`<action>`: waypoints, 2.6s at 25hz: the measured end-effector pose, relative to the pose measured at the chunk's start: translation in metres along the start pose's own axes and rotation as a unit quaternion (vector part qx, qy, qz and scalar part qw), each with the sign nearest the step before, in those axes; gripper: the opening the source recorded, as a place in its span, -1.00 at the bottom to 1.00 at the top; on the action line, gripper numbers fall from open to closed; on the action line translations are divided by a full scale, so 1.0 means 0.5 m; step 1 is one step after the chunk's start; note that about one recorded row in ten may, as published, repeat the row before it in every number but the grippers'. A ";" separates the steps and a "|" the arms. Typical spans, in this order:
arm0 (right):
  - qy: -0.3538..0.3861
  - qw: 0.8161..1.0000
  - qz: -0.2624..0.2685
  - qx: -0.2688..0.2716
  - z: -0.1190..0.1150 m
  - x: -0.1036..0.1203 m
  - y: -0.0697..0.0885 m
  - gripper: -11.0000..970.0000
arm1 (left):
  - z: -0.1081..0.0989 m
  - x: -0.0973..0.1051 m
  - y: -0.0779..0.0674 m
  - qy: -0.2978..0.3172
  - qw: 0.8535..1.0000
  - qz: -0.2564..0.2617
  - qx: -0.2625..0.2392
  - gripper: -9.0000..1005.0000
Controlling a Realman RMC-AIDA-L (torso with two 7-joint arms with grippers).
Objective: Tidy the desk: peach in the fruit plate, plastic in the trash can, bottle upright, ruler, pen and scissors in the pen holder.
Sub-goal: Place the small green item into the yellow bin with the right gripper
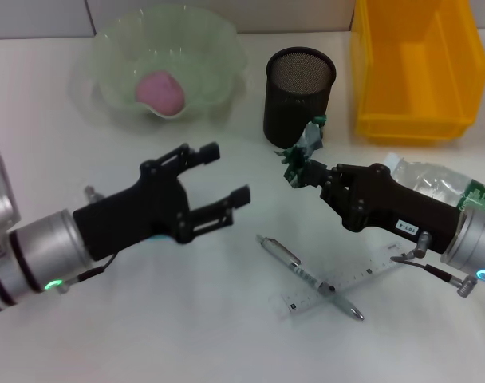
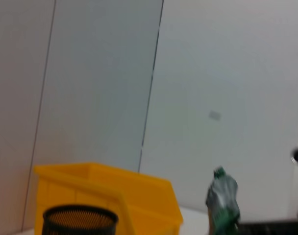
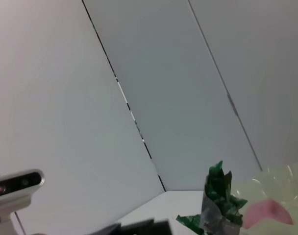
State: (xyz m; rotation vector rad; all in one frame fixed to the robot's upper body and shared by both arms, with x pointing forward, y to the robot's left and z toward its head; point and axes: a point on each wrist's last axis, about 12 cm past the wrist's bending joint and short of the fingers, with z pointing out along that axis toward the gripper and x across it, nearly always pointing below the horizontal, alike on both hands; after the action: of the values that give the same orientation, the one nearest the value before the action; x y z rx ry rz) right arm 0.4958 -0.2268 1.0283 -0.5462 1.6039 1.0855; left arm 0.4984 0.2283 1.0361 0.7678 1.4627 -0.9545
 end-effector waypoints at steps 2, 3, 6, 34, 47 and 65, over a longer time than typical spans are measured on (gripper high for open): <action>0.000 1.000 -0.001 0.001 -0.002 0.000 -0.001 -0.98 | -0.020 0.005 0.001 0.023 1.000 0.006 0.010 0.60; 0.000 1.000 -0.002 0.002 -0.002 -0.001 -0.001 -0.98 | -0.025 0.007 0.000 0.029 0.999 0.009 0.013 0.60; 0.000 1.000 -0.006 0.003 -0.004 -0.002 -0.003 -0.98 | -0.047 0.016 -0.004 0.052 0.998 0.023 0.019 0.60; 0.000 1.000 -0.017 0.008 -0.014 0.002 -0.003 -0.98 | -0.075 0.032 -0.014 0.071 0.996 0.054 0.015 0.60; -0.038 0.997 -0.026 0.057 -0.028 -0.008 -0.019 -0.98 | -0.074 0.032 -0.015 0.069 0.996 0.054 0.017 0.59; -0.122 0.965 -0.066 0.222 -0.073 -0.047 -0.086 -0.98 | -0.069 0.031 -0.016 0.068 0.996 0.055 0.020 0.59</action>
State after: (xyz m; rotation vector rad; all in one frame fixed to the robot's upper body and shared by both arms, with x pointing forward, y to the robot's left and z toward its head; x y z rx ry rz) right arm 0.5186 -0.2830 1.0348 -0.2056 1.5052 0.6363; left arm 0.4737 0.2545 1.0217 0.9494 1.5062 -0.8647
